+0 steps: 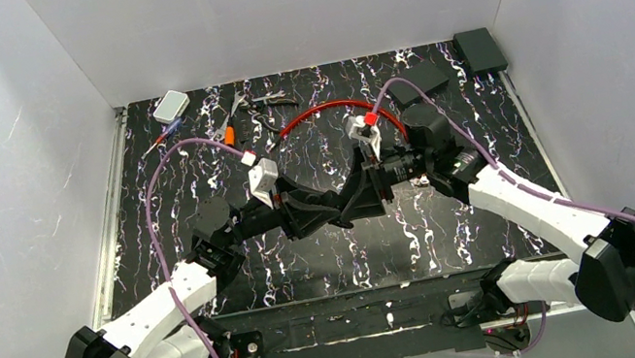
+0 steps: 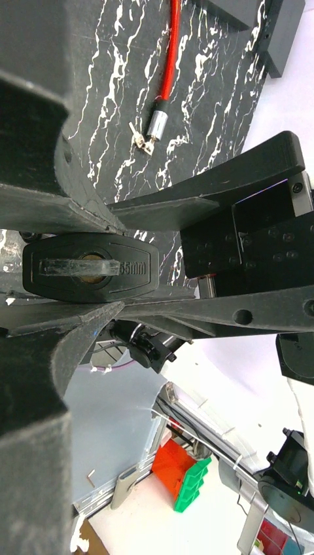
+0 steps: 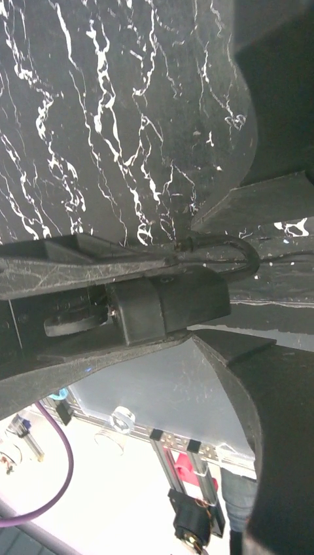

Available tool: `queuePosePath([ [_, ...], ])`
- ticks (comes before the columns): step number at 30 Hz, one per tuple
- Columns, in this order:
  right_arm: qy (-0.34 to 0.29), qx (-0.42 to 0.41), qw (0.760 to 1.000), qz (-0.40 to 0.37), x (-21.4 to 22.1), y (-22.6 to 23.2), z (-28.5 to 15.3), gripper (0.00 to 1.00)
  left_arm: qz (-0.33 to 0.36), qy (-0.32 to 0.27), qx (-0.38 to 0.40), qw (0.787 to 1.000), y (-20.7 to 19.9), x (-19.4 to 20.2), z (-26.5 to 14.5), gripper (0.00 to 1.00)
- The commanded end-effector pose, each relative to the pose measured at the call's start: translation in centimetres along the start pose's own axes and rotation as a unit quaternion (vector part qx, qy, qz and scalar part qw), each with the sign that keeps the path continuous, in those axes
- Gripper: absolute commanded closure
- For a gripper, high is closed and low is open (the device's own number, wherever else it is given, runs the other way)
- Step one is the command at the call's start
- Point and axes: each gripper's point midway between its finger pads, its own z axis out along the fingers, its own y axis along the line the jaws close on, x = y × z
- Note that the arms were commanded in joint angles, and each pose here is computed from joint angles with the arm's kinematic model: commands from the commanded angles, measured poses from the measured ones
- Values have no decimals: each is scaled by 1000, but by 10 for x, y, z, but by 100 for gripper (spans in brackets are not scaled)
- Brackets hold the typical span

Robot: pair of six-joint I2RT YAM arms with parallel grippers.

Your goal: Unlock with the key

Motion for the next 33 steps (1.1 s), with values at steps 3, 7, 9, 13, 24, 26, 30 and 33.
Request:
queuePosePath([
  [3, 8, -21, 999, -41, -13, 10, 7, 41, 47, -54, 38, 997, -19, -45, 6, 100],
  [7, 8, -24, 999, -45, -15, 11, 10, 50, 44, -51, 40, 997, -19, -43, 6, 100],
  [9, 9, -25, 999, -45, -15, 11, 12, 57, 42, -50, 40, 997, -19, -42, 7, 100],
  [13, 10, -26, 998, -48, -15, 12, 15, 77, 37, -44, 42, 997, -17, -39, 8, 100],
  [24, -8, 13, 999, -51, -9, 7, 13, 99, 30, -42, 6, 999, 0, -36, 9, 50],
  [26, -14, 26, 999, -44, -5, 4, 12, 99, 33, -48, -7, 998, 5, -37, 8, 22],
  [30, -39, 73, 996, -21, 0, -10, 9, 99, 43, -62, -70, 995, 27, -43, -1, 2],
  [33, -70, 119, 990, 6, 2, -28, 7, 99, 58, -82, -136, 986, 49, -54, -15, 2],
])
